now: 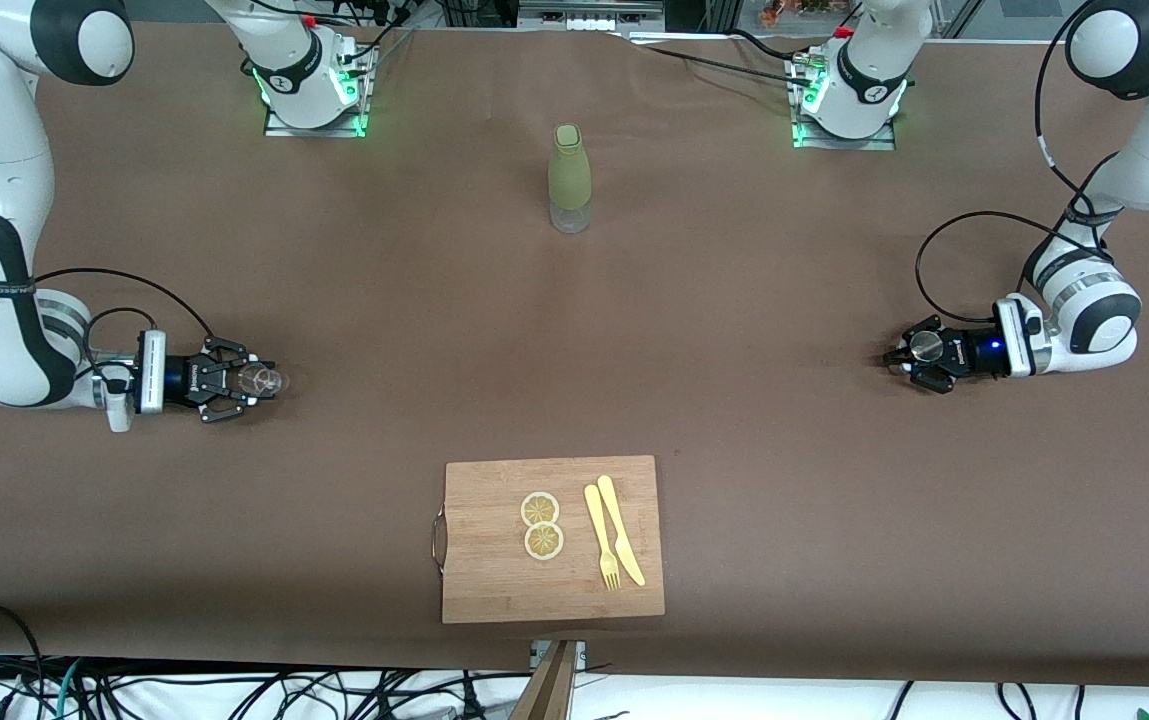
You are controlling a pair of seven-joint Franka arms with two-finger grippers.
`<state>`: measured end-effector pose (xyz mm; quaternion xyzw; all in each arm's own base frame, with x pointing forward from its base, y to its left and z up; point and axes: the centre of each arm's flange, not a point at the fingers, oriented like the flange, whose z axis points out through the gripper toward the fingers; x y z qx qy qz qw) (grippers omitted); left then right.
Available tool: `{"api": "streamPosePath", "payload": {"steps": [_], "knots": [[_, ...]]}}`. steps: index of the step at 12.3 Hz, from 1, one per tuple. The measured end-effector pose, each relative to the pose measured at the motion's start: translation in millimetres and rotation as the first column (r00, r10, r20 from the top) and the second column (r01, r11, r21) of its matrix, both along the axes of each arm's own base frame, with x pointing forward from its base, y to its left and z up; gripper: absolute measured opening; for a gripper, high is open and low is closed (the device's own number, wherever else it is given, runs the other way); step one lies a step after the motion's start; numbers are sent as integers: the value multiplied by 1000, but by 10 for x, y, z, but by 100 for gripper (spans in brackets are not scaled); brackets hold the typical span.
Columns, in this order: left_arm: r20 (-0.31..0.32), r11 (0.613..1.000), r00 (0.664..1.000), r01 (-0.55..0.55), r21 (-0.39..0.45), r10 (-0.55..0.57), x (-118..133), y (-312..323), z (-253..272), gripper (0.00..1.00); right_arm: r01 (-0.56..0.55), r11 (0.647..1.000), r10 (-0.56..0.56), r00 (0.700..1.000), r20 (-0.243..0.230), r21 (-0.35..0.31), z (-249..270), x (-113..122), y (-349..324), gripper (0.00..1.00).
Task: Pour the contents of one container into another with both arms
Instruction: 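Lift the beaker and jigger, bringing both grippers together mid-table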
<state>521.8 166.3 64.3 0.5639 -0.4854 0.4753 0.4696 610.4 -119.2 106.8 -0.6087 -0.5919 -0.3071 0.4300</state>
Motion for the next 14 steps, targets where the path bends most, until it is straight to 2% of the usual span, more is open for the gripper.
{"api": "streamPosePath", "payload": {"steps": [4,8,14], "knots": [[21,1000,1000,16,-11,-16,112,-114,154,9,-15,1000,14,1000,-15,-26,182,128,172,49],[29,998,999,19,-52,-18,365,-606,291,9,-52,996,50,998,-38,-66,628,326,672,49],[-4,996,1000,-21,-89,20,534,-1473,323,9,-79,978,70,996,-52,-194,1333,554,1698,49]]}}
